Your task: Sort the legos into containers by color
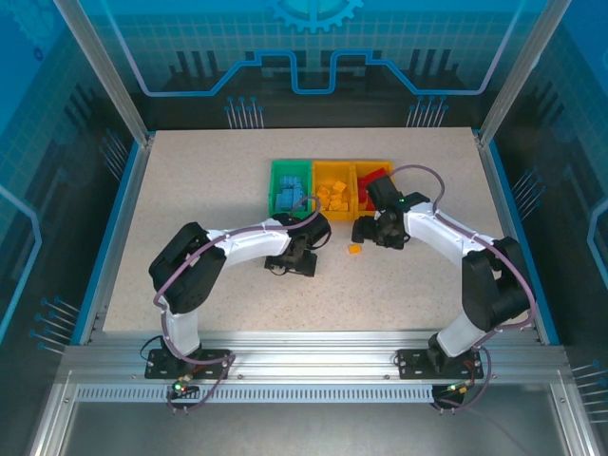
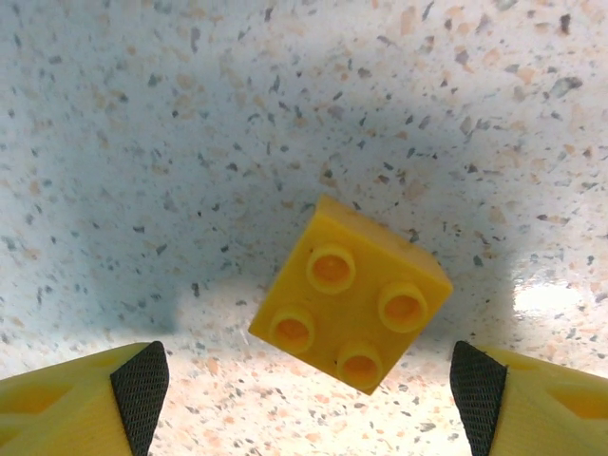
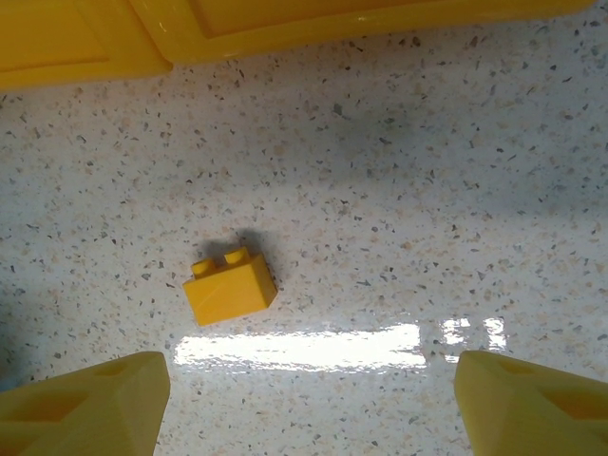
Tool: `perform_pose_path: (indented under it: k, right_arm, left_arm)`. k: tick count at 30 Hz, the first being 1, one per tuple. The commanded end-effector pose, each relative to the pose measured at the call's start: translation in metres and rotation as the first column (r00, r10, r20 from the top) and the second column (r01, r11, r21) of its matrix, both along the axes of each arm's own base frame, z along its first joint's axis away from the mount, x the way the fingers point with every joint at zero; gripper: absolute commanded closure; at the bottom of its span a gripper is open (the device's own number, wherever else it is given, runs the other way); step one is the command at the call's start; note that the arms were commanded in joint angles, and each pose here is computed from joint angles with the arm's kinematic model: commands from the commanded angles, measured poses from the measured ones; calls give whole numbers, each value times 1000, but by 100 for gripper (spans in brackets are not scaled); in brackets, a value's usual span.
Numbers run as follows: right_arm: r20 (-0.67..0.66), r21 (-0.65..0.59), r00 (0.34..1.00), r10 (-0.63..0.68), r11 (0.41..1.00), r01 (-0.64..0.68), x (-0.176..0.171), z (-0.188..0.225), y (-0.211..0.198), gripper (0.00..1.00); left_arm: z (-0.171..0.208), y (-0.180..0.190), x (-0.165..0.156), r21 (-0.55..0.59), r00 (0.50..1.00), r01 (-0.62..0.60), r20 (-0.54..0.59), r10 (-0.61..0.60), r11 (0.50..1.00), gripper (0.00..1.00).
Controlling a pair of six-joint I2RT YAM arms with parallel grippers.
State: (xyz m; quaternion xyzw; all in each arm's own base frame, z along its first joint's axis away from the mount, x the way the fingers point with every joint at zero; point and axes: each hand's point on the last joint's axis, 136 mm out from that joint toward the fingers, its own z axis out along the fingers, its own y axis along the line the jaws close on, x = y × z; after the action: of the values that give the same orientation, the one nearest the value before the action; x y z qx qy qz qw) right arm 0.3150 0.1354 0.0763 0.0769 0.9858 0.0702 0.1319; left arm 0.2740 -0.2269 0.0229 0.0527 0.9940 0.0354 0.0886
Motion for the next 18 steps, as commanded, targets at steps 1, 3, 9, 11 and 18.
perform_pose_path:
  k: [1,3,9,11,18]
  right_arm:
    - [1,-3,1000,-26,1000,26,-4,2,-6,20]
    - [4,-3,1000,-28,1000,28,-4,3,-6,19]
    - [8,-6,999,-43,999,43,-4,7,-12,19]
    - [8,-5,999,-46,999,46,-4,8,-13,19]
    - [9,-7,999,-54,999,54,-5,8,-16,19]
  left_arm:
    - [4,-1,11,44,991,129,38,-131,991,18]
    - [-1,-2,15,46,983,179,37,-180,983,19]
    - [-10,-10,21,-13,957,289,35,-288,957,35]
    - [-14,-9,21,-24,954,300,23,-300,954,44]
    - [-19,-6,12,-88,959,281,-17,-284,956,73]
